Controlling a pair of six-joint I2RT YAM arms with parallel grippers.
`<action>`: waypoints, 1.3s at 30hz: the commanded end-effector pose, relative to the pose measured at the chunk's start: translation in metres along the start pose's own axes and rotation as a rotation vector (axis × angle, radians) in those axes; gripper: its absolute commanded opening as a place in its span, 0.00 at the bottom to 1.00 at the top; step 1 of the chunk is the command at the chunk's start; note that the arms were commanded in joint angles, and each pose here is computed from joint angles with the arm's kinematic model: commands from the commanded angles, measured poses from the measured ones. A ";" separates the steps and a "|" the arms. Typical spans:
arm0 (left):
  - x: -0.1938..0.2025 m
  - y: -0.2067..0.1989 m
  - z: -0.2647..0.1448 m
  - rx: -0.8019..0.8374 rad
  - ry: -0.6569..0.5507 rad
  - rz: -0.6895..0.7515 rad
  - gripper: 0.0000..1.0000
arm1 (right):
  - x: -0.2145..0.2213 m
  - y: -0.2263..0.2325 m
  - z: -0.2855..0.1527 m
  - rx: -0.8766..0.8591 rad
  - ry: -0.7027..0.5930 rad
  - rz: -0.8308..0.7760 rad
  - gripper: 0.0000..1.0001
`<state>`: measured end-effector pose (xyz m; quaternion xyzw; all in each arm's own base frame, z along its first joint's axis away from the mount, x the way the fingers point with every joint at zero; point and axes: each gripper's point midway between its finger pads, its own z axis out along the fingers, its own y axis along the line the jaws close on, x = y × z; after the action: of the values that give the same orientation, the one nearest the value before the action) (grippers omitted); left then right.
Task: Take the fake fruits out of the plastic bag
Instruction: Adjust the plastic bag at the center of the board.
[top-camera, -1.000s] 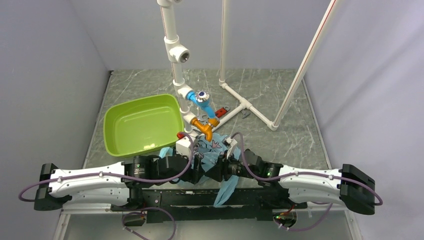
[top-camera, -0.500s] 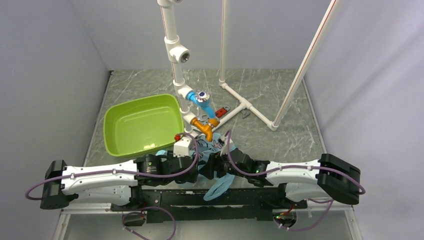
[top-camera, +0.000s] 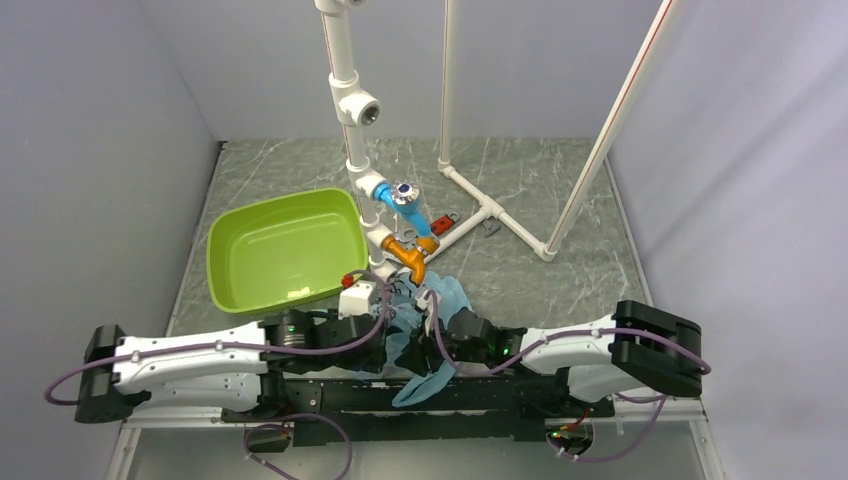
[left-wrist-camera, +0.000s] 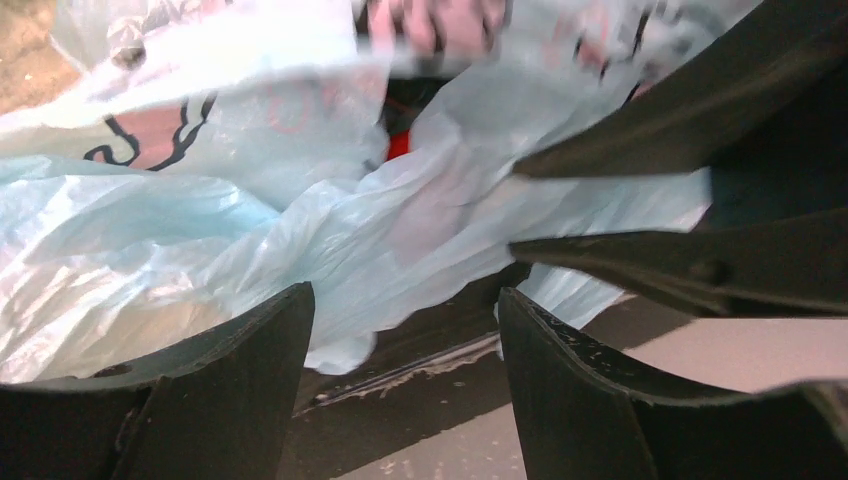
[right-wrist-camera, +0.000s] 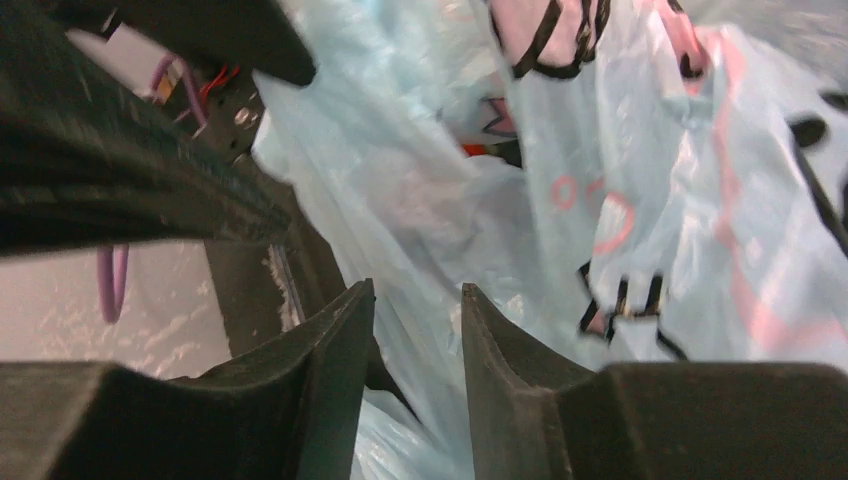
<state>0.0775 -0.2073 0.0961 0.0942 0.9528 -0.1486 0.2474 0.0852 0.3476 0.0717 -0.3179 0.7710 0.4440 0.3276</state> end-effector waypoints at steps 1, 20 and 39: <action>-0.027 -0.018 -0.017 0.156 -0.107 -0.116 0.73 | -0.020 0.039 0.000 -0.143 -0.099 -0.153 0.29; -0.011 0.009 0.000 -0.067 0.055 0.010 0.84 | -0.009 0.034 -0.002 -0.045 -0.138 0.174 0.27; 0.040 0.008 0.025 0.018 0.194 0.021 0.37 | -0.008 -0.065 -0.019 0.469 -0.176 0.308 0.71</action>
<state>0.0642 -0.1889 0.0590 0.1164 0.9735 -0.1019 0.1682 0.1130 0.3228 0.0643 -0.1410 0.8343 0.3875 0.3660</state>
